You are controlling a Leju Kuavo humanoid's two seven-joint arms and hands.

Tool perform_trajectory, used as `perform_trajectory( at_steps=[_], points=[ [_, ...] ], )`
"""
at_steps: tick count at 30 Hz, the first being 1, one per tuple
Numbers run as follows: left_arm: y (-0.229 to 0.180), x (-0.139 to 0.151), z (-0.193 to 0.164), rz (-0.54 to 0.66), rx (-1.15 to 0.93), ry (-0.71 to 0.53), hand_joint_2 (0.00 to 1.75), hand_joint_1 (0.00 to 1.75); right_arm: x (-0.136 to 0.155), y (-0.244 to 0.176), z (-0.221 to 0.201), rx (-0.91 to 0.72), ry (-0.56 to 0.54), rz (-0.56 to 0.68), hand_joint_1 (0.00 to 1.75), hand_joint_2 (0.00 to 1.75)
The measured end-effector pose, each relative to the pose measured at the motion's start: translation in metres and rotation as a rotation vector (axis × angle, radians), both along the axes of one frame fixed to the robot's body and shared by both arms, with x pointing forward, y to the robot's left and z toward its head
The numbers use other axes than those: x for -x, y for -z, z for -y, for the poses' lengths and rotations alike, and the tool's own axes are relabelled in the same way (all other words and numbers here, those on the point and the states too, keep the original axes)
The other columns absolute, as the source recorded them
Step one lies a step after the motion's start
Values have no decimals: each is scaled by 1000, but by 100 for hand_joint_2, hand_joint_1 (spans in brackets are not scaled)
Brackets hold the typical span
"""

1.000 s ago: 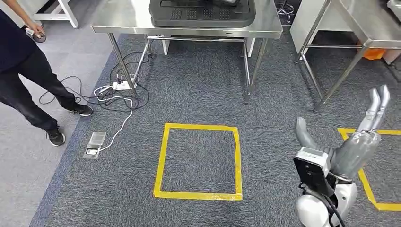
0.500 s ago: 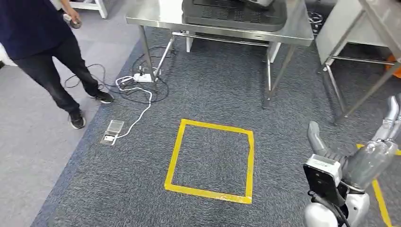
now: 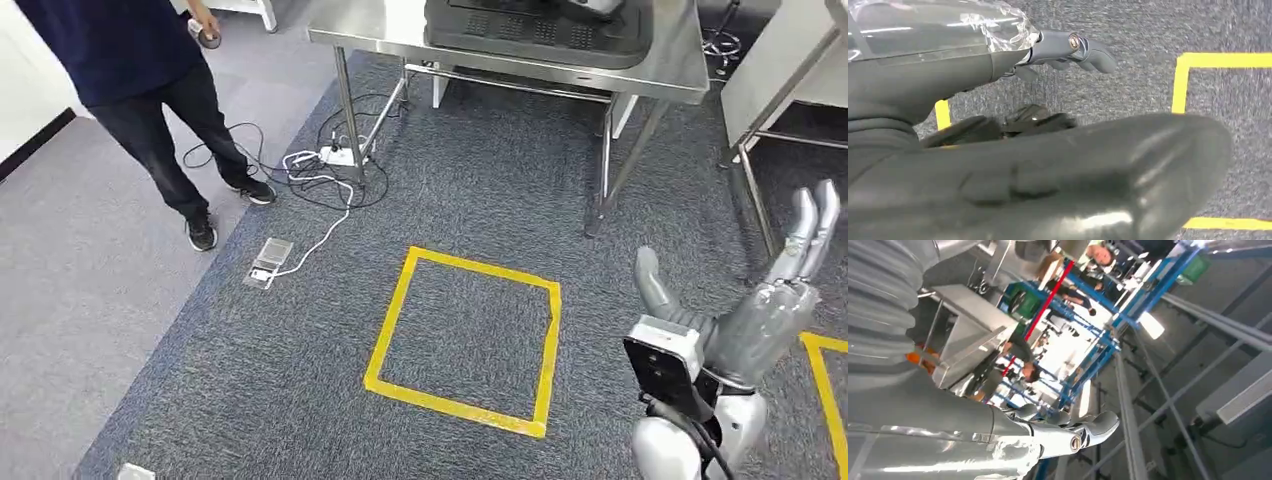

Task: Take the parts from the cabinet and place them on the table.

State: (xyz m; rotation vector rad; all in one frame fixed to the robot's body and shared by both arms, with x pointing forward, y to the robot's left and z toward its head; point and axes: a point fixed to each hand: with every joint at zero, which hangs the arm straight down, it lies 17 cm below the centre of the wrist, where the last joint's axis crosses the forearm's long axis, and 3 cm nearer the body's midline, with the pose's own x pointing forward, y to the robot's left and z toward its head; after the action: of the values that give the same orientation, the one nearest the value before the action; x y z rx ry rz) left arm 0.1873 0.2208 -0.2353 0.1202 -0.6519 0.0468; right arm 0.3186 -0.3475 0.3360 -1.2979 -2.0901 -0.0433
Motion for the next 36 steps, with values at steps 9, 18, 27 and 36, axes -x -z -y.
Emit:
perform_trajectory(
  at_steps=[9,18,27,36],
  points=[
    [0,0,-2,-1,-6,-2,0,0,0,-2,-2,9,-7,6,0,175],
    [0,0,-1,-4,-6,-2,0,0,0,-1,-2,18,-2,-1,0,175],
    [2,3,-2,-11,-8,-2,0,0,-1,0,0,14,3,-12,0,175],
    [2,4,-4,-13,-22,-7,0,0,-3,-1,0,15,2,-19,0,175]
  ],
)
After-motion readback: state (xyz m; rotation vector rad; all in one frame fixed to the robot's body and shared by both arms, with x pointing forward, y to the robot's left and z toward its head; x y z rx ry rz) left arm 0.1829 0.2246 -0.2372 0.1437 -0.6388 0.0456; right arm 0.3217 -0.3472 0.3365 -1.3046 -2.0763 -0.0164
